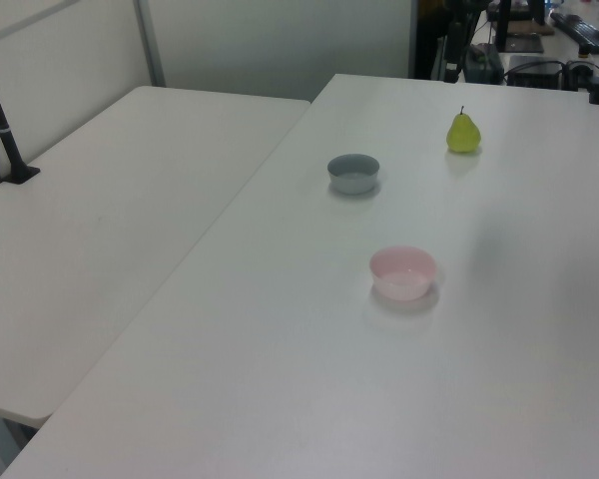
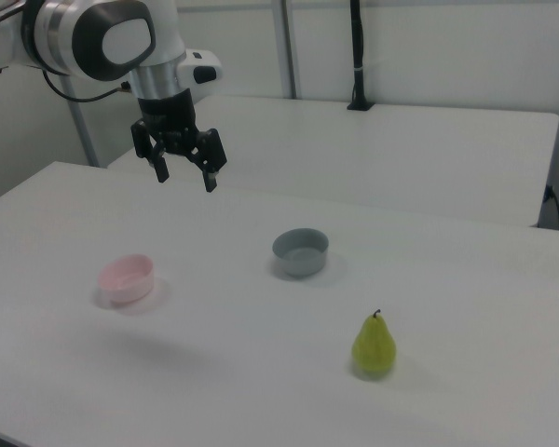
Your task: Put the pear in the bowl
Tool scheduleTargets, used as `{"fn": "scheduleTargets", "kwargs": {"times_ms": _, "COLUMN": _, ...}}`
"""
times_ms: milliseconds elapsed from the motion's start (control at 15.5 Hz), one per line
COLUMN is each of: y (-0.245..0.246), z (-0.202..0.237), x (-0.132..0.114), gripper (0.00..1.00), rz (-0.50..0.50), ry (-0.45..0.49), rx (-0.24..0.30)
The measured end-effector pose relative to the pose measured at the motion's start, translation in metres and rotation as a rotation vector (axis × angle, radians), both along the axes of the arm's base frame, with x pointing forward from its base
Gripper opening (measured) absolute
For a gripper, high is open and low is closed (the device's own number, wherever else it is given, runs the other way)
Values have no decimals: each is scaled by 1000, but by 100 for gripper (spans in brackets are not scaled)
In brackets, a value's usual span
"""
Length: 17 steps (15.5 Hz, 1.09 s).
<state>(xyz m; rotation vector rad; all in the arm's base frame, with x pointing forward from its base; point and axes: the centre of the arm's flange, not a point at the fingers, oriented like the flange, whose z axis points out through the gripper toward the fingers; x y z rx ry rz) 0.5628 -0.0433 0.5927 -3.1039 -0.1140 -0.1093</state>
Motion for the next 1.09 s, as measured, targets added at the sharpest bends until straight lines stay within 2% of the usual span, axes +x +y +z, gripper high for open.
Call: {"fn": "scheduleTargets", "kwargs": {"times_ms": 1095, "y": -6, "z": 2, "x": -1, "gripper": 100, "rz": -11, "ry": -4, "rx": 0}}
